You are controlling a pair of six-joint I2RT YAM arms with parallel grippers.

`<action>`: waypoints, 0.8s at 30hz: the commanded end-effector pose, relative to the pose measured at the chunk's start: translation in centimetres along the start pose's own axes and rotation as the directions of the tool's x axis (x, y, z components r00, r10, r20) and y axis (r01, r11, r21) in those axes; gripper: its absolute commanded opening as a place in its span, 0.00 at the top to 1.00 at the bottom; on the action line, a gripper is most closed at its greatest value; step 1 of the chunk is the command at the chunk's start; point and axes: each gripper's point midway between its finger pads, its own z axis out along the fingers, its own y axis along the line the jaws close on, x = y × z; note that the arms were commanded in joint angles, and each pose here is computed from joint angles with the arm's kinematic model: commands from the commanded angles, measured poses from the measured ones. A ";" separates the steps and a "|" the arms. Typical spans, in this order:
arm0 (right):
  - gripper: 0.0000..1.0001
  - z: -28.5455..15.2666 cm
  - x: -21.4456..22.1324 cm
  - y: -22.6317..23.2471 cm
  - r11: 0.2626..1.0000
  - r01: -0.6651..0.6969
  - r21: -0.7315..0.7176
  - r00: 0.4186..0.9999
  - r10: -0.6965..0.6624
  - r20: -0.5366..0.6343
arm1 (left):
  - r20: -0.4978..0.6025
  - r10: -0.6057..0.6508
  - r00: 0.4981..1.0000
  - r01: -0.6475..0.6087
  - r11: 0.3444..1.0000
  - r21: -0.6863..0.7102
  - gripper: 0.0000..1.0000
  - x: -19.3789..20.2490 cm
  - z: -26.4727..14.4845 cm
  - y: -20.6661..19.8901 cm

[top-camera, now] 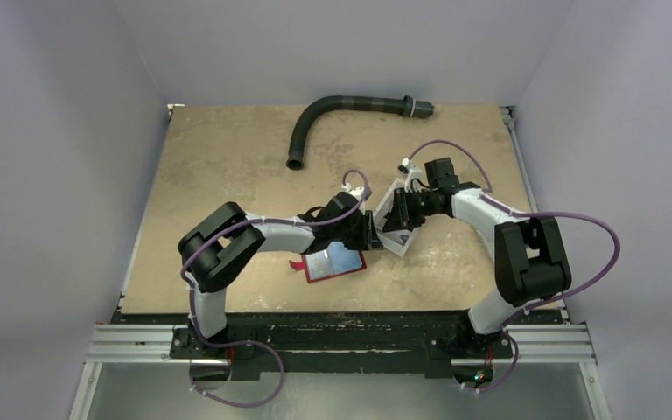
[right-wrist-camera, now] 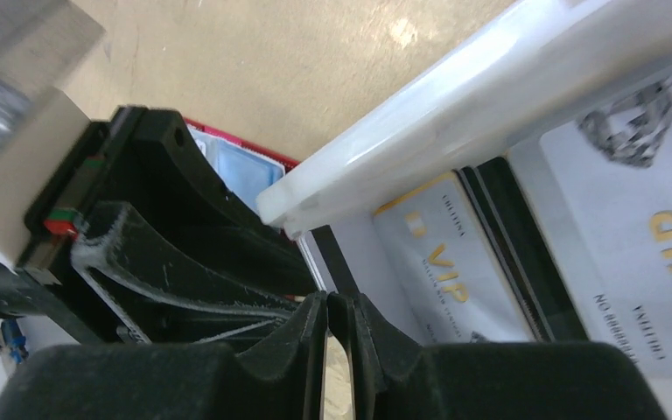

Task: Put the credit cards into the card holder
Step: Pick up the credit card from the storage box.

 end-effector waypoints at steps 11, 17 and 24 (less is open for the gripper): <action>0.68 -0.3 0.0 -2.2 0.989 0.020 0.147 1.000 -0.023 0.015 | 0.099 0.045 0.994 -0.048 0.998 0.032 0.74 -3.8 1.0 -1.8; 0.58 -0.3 -0.5 -2.3 0.987 0.035 0.155 0.999 -0.039 0.019 | 0.088 0.054 0.995 -0.056 0.998 0.020 0.74 -3.5 1.0 -1.4; 0.56 0.0 -0.1 -2.4 0.989 0.018 0.146 1.000 -0.020 0.013 | 0.078 0.048 0.996 -0.050 0.999 0.018 0.74 -3.4 1.7 -0.9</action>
